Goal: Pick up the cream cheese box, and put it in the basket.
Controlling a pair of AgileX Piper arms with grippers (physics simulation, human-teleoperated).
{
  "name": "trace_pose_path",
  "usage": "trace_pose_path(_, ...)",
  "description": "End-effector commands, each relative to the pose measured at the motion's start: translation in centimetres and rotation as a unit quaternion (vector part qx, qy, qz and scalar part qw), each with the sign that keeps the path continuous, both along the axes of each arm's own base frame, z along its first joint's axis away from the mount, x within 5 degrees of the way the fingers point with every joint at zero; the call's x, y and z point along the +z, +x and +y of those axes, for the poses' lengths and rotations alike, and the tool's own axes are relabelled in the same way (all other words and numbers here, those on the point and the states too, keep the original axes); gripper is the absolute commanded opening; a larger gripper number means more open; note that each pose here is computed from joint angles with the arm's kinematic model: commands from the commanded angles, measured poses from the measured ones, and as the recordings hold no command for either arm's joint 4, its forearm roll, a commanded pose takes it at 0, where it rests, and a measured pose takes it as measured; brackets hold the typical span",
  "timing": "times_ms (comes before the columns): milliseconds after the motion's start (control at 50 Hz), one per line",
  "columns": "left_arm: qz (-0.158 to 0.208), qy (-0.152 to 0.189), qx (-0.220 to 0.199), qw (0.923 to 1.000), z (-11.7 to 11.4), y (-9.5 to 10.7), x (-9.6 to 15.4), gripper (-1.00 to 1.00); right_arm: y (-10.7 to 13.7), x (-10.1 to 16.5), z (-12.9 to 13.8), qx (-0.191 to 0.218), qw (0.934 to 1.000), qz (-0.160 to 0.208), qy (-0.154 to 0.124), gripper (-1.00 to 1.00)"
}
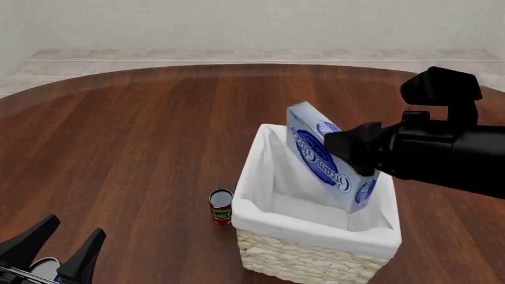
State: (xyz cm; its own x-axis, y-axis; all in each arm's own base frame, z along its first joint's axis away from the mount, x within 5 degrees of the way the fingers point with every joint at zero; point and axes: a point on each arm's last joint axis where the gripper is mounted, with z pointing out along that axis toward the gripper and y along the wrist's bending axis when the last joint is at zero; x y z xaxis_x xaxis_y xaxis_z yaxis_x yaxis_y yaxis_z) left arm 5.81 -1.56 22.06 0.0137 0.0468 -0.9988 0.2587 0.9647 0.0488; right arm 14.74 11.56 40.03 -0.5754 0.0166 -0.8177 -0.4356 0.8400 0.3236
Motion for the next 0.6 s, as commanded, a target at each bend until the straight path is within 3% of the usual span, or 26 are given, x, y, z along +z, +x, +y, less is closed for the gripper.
trace_pose_path(20,0.000,0.001,0.000,1.0000,0.0,-0.1,0.2,1.00,0.5,-0.2,-0.1,-0.011,0.9999,-0.002,0.000,-1.00)
trace_pose_path(320,-0.002,0.000,0.000,1.0000,0.0,-0.1,0.3,1.00,1.0,-1.6,0.9,0.002,0.9999,0.010,-0.006,-1.00)
trace_pose_path(600,-0.003,0.000,0.000,1.0000,0.0,-0.1,0.1,1.00,1.8,-2.5,1.3,0.007,0.9994,0.012,-0.030,-1.00)
